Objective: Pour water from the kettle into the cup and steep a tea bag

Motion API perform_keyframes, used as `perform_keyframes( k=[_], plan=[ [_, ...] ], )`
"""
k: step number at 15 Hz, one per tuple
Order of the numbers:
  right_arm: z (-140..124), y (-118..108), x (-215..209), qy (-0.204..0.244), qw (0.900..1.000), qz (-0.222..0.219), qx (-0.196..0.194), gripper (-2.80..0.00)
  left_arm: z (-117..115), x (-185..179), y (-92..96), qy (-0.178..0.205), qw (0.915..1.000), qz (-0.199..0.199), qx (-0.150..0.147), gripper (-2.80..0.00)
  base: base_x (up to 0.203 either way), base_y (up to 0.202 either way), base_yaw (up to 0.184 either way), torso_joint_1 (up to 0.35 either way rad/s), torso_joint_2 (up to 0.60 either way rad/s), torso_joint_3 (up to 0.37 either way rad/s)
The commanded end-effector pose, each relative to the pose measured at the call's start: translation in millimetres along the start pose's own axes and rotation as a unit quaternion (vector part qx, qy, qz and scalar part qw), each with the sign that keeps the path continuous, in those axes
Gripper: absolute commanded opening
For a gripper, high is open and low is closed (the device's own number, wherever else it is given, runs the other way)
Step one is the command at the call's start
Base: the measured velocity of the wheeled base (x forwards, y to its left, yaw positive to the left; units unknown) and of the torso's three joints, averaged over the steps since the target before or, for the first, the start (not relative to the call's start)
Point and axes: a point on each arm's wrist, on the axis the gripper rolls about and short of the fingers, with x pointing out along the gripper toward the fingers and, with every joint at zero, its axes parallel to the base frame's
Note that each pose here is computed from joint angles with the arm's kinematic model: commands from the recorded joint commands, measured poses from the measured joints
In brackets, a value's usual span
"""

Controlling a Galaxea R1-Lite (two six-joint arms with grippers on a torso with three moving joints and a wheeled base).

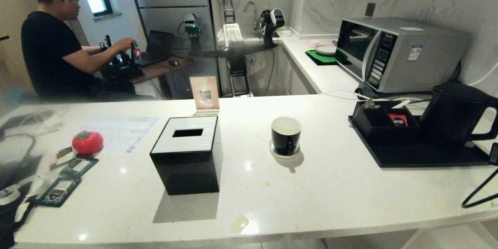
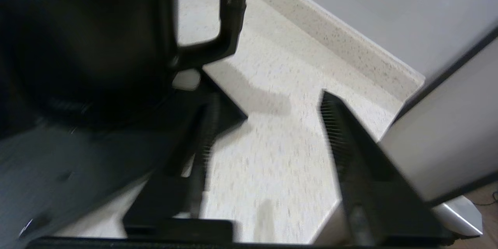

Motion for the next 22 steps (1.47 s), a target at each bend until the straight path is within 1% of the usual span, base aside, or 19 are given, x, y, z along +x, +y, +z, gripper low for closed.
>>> perform_keyframes(
  k=[1, 6, 9, 12, 19, 22],
  plan=[
    [6, -1, -20, -0.011, 1.000, 0.008, 0.002, -2.80, 0, 0, 0.0, 0.001, 1.0000, 0.001, 0.000, -2.80, 0.000, 0.000, 0.000, 0.000, 0.00, 0.000],
    [7, -4, -58, -0.014, 1.000, 0.027, 0.000, -2.80, 0, 0, 0.0, 0.001, 1.0000, 0.001, 0.000, -2.80, 0.000, 0.000, 0.000, 0.000, 0.00, 0.000],
    [8, -9, -74, -0.019, 0.999, 0.030, 0.002, -2.80, 0, 0, 0.0, 0.001, 1.0000, 0.001, 0.000, -2.80, 0.000, 0.000, 0.000, 0.000, 0.00, 0.000],
    [7, -14, -88, -0.018, 0.999, 0.033, 0.002, -2.80, 0, 0, 0.0, 0.001, 1.0000, 0.001, 0.000, -2.80, 0.000, 0.000, 0.000, 0.000, 0.00, 0.000],
    [11, -13, -110, -0.025, 0.998, 0.055, 0.001, -2.80, 0, 0, 0.0, 0.001, 1.0000, 0.001, 0.000, -2.80, 0.000, 0.000, 0.000, 0.000, 0.00, 0.000],
    [6, -15, -124, -0.018, 0.998, 0.066, -0.002, -2.80, 0, 0, 0.0, 0.001, 1.0000, 0.001, 0.000, -2.80, 0.000, 0.000, 0.000, 0.000, 0.00, 0.000]
  ],
)
